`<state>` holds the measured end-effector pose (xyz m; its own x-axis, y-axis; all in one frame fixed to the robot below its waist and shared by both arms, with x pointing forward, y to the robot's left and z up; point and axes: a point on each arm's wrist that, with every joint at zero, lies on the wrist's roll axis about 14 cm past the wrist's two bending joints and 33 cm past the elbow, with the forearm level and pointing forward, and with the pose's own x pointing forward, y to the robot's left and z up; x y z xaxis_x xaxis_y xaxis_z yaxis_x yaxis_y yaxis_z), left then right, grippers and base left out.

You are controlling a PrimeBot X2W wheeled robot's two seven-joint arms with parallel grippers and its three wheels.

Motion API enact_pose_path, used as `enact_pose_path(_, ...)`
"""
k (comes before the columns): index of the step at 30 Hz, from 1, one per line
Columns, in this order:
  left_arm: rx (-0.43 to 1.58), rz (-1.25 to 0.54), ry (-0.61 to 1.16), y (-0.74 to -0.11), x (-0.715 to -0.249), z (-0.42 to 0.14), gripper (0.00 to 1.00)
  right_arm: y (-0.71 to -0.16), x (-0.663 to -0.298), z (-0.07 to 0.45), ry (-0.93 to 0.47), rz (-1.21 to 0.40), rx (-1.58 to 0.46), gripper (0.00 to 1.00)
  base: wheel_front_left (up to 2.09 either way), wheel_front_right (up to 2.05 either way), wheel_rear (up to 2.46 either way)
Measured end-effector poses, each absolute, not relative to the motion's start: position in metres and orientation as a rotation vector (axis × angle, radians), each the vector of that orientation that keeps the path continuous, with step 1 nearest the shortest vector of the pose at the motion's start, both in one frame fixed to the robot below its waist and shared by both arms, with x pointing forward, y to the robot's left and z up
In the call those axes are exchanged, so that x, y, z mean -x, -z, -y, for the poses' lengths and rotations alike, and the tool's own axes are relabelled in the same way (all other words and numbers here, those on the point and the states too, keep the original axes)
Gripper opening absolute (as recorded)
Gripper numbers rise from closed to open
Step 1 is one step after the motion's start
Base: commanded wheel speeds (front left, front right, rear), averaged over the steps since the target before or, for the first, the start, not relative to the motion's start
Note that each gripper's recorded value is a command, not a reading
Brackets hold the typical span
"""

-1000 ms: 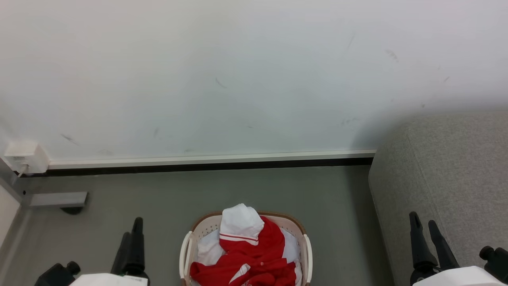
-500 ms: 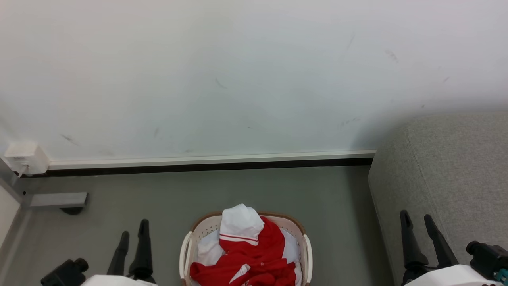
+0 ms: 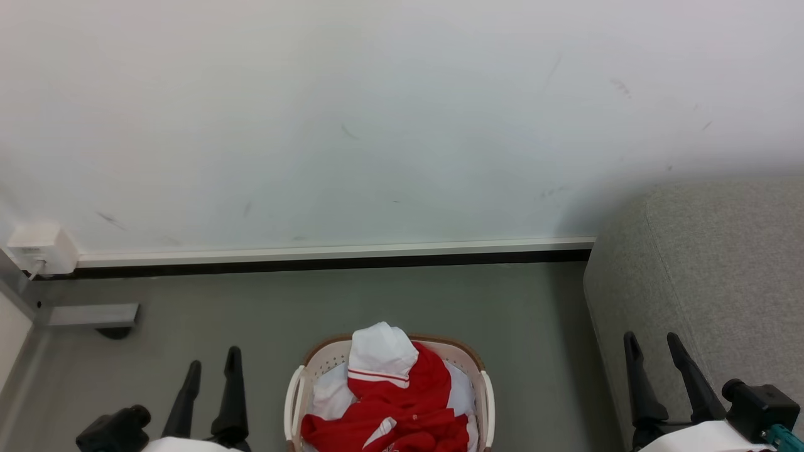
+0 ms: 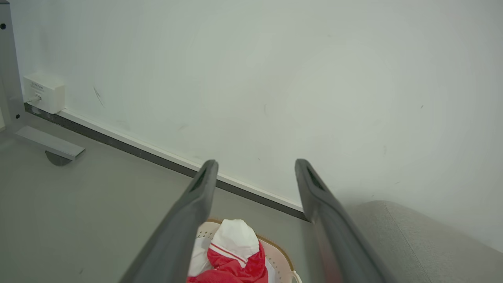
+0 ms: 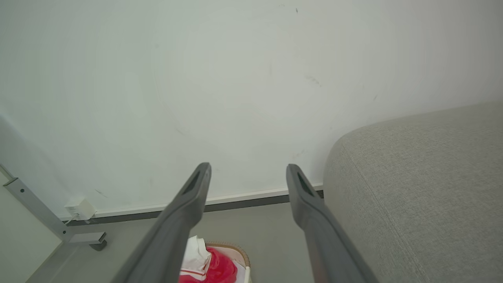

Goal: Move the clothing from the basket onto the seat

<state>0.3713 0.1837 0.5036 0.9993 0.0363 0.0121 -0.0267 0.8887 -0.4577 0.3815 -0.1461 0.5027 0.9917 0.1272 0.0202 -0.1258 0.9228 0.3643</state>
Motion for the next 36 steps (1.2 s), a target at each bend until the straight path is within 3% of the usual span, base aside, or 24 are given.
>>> enact_pose_path(36, 0.162, 0.08, -0.013, -0.5107, -0.3676, -0.1843, 1.0, -0.5001, -0.38, 0.1395, -0.173, 0.033, -0.132, 1.0, 0.0, 0.0, 0.0)
